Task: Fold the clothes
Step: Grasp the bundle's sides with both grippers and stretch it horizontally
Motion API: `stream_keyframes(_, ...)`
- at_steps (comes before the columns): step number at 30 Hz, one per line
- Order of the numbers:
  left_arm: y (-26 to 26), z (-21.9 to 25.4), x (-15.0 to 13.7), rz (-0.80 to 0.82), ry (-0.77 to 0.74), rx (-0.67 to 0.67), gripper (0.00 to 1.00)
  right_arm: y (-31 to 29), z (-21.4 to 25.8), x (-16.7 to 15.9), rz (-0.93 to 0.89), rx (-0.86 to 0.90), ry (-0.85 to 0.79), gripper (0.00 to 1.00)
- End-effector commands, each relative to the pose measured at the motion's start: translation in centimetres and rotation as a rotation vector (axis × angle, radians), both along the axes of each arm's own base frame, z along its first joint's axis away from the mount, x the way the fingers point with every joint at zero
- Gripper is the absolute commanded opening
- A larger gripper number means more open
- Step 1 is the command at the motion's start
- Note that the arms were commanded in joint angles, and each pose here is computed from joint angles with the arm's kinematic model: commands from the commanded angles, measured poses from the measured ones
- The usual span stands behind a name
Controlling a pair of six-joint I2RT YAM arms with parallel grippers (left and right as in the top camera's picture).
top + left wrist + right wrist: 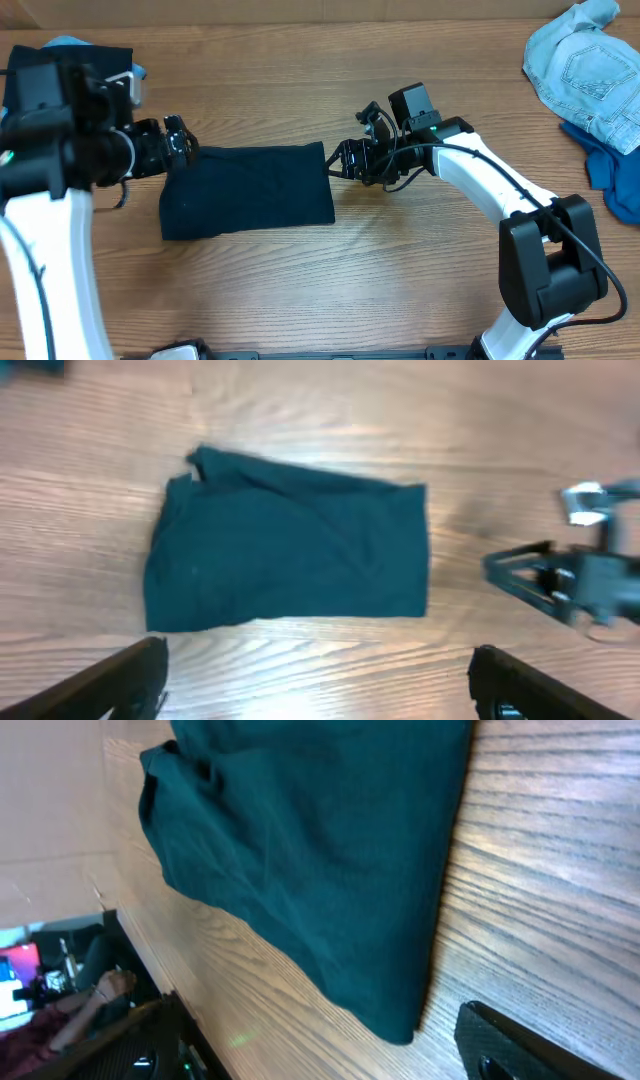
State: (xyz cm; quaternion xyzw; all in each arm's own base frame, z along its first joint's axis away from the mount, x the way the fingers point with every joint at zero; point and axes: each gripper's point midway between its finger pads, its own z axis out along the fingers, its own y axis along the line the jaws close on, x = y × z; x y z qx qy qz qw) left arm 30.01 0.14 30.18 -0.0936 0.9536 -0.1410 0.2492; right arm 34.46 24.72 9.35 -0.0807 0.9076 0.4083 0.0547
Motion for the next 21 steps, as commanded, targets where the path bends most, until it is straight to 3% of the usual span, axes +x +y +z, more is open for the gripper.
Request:
stream_keyframes(1,-1.2,5.5,-2.9,-0.014,-0.166,-0.003,1.0,0.2,-1.5,0.1,-0.031,0.024,0.046,0.94)
stream_keyframes(11,-1.2,9.6,-8.3,0.03,-0.342,0.069,1.0,1.6,-5.7,0.3,-0.015,0.101,0.129,0.93)
stream_keyframes(21,-1.2,9.7,-8.8,0.035,-0.346,0.077,1.0,4.7,-7.8,-2.3,0.053,0.115,0.215,0.93)
